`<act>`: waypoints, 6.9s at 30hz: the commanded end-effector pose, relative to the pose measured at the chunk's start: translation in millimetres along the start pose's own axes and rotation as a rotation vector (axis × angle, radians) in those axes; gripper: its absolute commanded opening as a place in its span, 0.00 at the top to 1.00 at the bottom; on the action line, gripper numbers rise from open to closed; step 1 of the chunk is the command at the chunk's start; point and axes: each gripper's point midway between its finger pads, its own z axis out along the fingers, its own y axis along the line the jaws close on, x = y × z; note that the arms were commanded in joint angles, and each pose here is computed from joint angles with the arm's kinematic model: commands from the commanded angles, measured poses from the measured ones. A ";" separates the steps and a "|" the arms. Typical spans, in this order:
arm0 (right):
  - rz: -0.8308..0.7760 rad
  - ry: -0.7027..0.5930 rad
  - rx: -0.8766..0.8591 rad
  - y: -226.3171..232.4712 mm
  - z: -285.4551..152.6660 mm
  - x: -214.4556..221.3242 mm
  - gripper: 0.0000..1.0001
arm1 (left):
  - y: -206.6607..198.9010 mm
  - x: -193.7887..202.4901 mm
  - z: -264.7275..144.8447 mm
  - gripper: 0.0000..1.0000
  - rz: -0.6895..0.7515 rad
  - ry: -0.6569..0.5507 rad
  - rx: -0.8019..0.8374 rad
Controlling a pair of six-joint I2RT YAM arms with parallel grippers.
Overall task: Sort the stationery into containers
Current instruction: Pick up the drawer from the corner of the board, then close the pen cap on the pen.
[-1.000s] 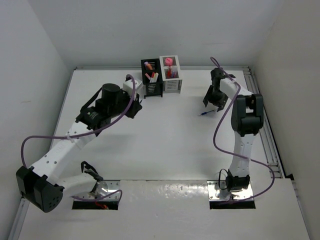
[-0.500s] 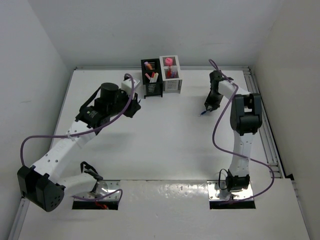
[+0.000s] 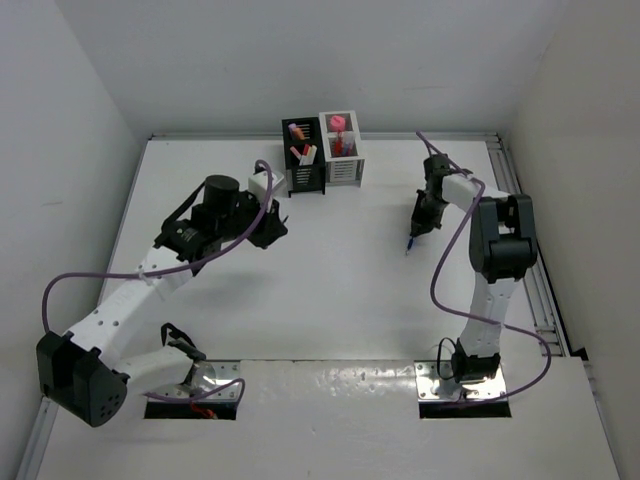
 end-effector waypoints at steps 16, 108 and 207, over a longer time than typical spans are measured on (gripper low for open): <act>-0.444 -0.216 -0.288 83.3 -105.5 13.1 1.00 | -31.8 6.9 -10.0 1.00 0.013 -0.080 0.172; -0.587 -0.800 -0.858 231.1 -303.5 -32.7 1.00 | -60.0 -8.3 -32.0 1.00 0.085 -0.217 0.501; -0.859 -0.469 -1.468 268.1 -407.4 162.8 1.00 | -104.5 -177.7 -89.6 1.00 -0.092 -0.643 0.658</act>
